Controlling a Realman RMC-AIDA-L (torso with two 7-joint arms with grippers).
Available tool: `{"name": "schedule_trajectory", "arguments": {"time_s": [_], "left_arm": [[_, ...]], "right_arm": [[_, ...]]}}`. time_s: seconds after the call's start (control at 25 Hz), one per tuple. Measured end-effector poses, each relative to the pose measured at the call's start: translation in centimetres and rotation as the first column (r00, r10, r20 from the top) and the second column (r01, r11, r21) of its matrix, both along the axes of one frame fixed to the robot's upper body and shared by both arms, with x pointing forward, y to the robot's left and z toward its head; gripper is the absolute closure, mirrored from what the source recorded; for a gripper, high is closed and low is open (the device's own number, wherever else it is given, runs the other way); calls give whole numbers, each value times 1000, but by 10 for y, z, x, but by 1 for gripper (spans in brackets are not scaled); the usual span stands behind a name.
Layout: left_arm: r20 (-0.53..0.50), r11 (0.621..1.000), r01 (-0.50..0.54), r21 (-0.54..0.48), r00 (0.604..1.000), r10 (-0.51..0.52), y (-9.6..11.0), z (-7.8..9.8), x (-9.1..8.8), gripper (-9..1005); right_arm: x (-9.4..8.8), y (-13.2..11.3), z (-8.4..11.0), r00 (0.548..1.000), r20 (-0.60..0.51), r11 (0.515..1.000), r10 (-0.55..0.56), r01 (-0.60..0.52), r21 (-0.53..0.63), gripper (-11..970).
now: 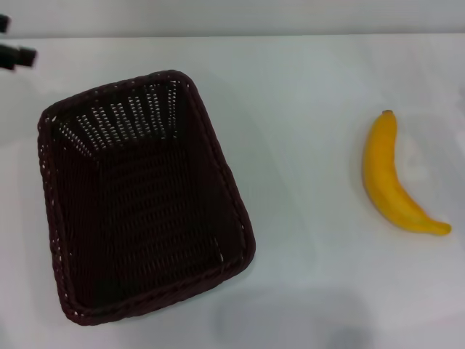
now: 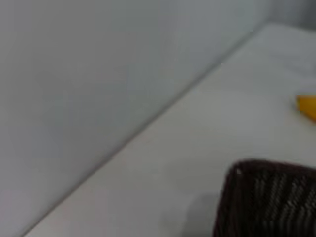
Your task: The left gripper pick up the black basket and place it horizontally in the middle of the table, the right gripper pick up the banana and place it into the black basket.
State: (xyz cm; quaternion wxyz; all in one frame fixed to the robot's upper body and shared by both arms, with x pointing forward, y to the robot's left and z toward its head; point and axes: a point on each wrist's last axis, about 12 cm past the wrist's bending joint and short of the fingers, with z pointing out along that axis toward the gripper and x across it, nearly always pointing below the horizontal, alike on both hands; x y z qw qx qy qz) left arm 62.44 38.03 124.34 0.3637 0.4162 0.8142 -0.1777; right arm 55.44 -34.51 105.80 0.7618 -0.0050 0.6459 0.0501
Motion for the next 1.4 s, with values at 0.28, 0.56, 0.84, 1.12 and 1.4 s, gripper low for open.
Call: {"name": "schedule_trajectory", "arguments": {"time_s": [0.28,0.56,0.84,1.12,1.4], "left_arm": [[-2,984,96,148,995,-97,-11,-34,3,125],[49,974,162,158,984,-171,-23,-48,5,126],[43,970,210,118,975,-217,-39,-62,4,126],[28,978,173,115,984,-178,-36,-76,-1,127],[23,984,135,117,990,-139,-28,-82,-5,128]], "right_arm": [[-6,-2,-4,1000,-17,996,6,-5,90,89],[-15,-2,-13,999,-45,993,2,3,115,89],[-17,0,-17,998,-63,992,2,6,126,89],[-19,-3,-19,997,-79,991,-13,24,132,89],[-13,-3,-21,993,-117,991,-21,35,126,89]]}}
